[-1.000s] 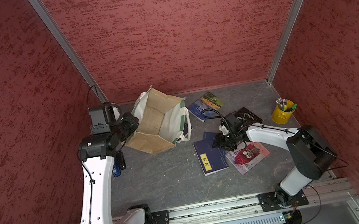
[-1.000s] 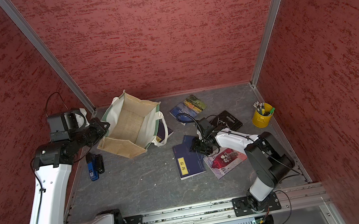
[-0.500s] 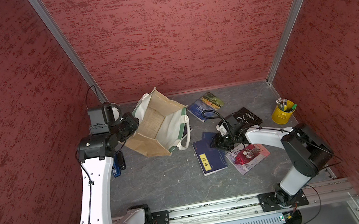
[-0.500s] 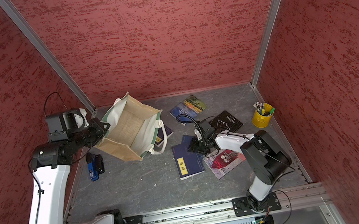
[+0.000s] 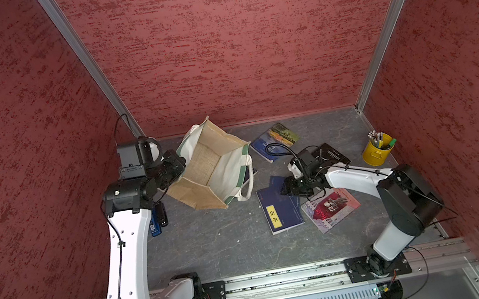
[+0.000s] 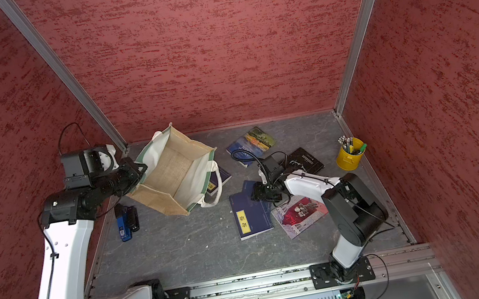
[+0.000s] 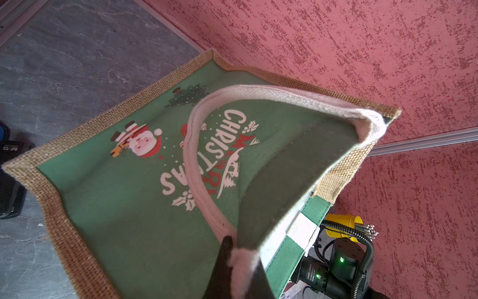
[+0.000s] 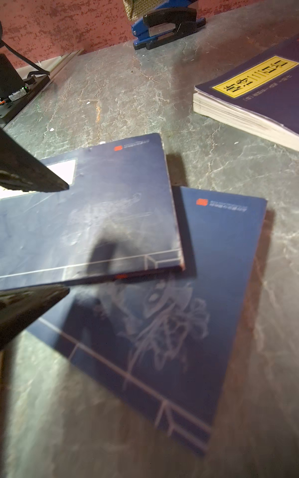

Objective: Take out the books from the canvas bag
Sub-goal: Move the book to the center of the board.

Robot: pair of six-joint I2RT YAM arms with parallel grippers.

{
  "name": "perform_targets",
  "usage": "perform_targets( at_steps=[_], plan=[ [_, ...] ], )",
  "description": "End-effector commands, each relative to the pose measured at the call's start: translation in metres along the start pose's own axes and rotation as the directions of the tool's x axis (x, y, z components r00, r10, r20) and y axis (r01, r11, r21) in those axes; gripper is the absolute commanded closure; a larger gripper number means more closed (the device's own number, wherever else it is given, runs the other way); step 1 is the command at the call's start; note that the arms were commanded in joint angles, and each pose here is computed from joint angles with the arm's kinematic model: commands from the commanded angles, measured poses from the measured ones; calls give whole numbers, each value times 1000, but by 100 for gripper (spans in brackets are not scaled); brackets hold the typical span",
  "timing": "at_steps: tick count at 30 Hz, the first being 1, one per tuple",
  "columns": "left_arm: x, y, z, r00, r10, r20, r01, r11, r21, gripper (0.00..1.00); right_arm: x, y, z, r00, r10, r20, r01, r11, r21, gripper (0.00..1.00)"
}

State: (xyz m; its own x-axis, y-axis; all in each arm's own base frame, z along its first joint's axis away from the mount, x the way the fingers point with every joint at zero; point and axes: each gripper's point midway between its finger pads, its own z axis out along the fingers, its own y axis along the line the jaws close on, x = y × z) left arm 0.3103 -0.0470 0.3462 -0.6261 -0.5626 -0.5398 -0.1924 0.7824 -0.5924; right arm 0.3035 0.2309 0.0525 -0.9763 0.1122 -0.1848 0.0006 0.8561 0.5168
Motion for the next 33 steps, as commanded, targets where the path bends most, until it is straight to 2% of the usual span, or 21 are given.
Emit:
perform_targets(
  at_steps=[1,11,16,20,26,33],
  plan=[
    [-10,-17,-16,998,28,56,-32,997,65,100,4,-1,12,999,-19,-26,18,1000,-5,41],
    [-6,-10,-15,999,11,48,-14,998,62,100,17,9,23,998,-8,-55,5,999,-49,44],
    [-7,-11,-14,999,8,49,-12,998,68,100,29,37,19,997,-14,-70,5,993,-119,56],
    [-6,-11,-12,999,6,44,-9,998,70,100,55,57,26,993,-30,-117,11,986,-164,64],
    [-2,-8,-11,999,-7,41,4,997,72,100,88,84,44,983,-55,-178,15,976,-215,66],
    [1,-4,-13,999,-7,47,5,998,61,100,106,118,64,966,-117,-229,55,964,-261,66]
  ],
)
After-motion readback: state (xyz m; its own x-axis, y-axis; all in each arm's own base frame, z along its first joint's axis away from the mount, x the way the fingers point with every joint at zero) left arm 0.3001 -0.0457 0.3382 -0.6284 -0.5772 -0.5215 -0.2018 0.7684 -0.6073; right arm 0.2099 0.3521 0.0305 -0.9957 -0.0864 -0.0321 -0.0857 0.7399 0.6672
